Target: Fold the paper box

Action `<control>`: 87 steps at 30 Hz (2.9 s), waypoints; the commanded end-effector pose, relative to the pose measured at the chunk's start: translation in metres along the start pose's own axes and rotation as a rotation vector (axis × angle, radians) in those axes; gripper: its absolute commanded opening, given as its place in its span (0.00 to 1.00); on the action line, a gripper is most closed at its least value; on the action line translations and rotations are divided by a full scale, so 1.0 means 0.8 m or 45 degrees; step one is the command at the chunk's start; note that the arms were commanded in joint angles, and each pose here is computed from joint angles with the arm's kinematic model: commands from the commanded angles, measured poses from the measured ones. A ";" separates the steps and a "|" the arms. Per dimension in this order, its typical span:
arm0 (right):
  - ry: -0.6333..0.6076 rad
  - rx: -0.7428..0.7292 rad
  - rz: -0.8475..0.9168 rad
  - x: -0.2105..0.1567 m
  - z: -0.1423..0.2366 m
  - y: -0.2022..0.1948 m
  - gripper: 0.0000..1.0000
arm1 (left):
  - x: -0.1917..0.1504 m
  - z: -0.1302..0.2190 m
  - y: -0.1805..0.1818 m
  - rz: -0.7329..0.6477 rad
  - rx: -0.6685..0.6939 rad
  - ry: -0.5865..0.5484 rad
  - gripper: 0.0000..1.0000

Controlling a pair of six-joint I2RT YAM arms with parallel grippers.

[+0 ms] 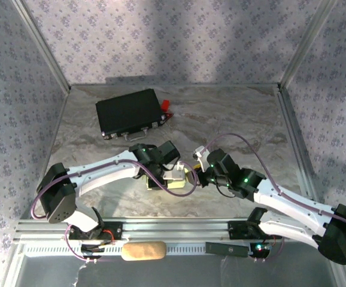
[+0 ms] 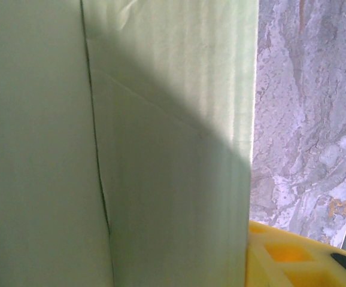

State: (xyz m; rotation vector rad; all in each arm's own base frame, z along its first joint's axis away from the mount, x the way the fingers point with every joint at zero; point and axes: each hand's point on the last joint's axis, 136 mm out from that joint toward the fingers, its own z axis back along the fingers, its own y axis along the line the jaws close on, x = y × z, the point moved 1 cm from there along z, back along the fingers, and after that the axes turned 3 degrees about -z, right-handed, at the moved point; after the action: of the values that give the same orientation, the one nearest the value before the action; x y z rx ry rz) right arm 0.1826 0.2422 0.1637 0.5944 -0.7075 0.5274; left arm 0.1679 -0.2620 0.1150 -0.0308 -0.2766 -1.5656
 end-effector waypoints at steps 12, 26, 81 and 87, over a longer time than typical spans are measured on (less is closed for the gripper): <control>0.000 0.010 0.033 0.016 -0.008 0.009 0.29 | 0.002 -0.002 -0.001 -0.025 -0.002 -0.038 0.45; 0.020 -0.042 0.030 0.014 -0.012 0.003 0.19 | 0.004 -0.002 0.002 -0.016 0.038 -0.071 0.47; 0.109 -0.228 0.046 0.029 -0.032 0.002 0.00 | -0.098 0.066 0.032 1.336 0.130 -0.286 0.39; 0.108 -0.232 0.045 0.029 -0.031 0.002 0.00 | -0.090 0.055 0.037 1.353 0.112 -0.302 0.33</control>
State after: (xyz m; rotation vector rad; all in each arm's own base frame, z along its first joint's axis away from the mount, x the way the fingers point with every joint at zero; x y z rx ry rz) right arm 0.2044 0.2624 0.1540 0.3842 -0.6574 0.5327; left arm 0.1900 -0.1763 0.1486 -0.2167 -0.4165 -0.5045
